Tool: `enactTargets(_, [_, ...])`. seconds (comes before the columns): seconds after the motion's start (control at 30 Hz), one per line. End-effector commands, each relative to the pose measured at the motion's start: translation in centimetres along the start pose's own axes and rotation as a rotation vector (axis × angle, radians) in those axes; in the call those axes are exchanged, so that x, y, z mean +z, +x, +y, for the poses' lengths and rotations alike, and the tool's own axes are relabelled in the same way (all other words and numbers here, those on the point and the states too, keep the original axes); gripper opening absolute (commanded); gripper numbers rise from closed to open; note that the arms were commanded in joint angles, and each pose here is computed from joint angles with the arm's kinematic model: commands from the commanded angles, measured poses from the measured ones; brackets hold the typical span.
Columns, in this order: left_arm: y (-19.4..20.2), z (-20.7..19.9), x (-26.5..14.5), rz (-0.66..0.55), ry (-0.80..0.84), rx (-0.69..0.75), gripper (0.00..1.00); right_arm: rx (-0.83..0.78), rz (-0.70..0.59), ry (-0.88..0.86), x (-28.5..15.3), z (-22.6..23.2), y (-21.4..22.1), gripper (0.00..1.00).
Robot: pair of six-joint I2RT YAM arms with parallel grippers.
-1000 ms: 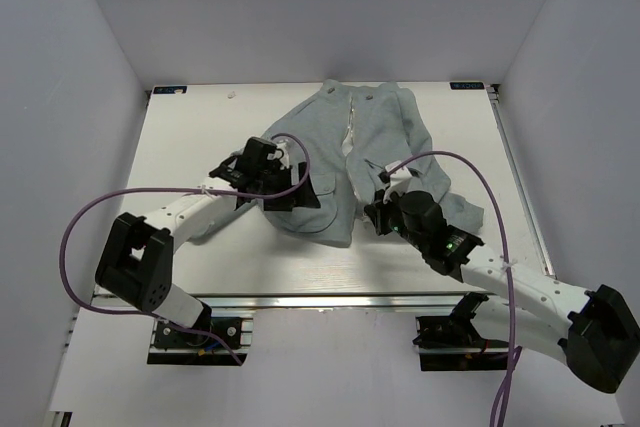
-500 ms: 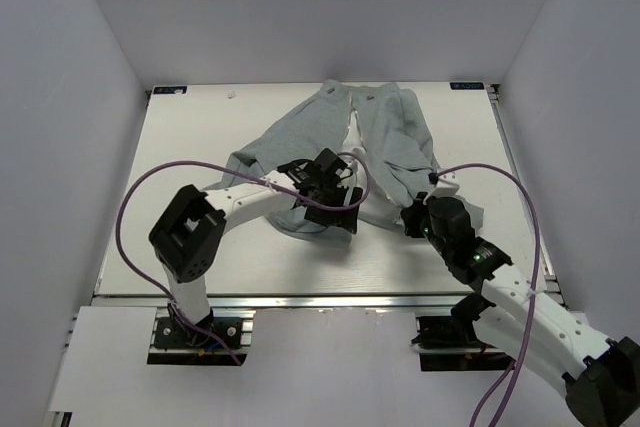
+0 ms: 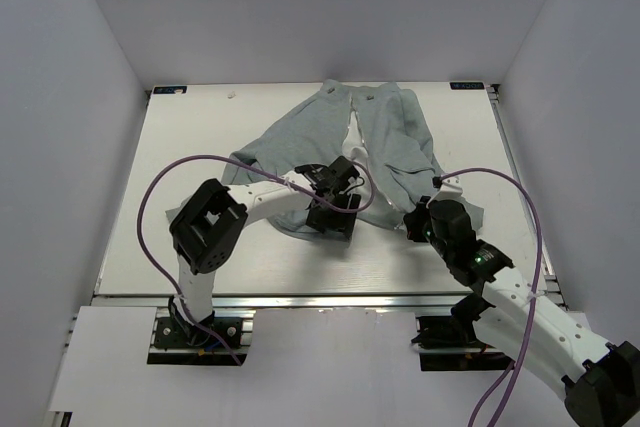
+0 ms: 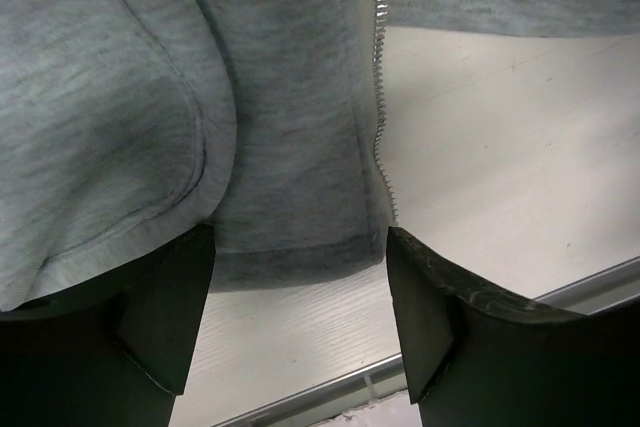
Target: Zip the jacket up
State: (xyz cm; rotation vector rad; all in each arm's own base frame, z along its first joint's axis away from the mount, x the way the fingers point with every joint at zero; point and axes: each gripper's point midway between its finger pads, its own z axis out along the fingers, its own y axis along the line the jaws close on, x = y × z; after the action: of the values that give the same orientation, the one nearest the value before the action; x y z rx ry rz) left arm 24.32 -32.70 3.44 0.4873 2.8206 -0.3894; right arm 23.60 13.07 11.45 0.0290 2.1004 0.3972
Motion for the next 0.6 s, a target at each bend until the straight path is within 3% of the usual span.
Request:
enactTargets(0.0, [-0.6,-0.7,-0.2,-0.016,-0.02,-0.031,0.79,0.016,-0.008,0.012,-0.1,-0.3,0.0,0.0])
enactTargets(0.13, [-0.6,-0.4,0.2,-0.032,-0.071,-0.073,0.8,0.02,-0.006,0.031,-0.1,-0.8,0.3,0.0])
enactTargets(0.43, [0.2,0.8,1.9,-0.02,-0.164,-0.108,0.63,0.018,-0.004,0.049,-0.3,-1.3,0.6,0.0])
enactTargets(0.57, [0.6,0.2,2.6,-0.012,-0.177,-0.081,0.61,0.022,0.003,0.06,-0.2,-1.5,0.9,0.0])
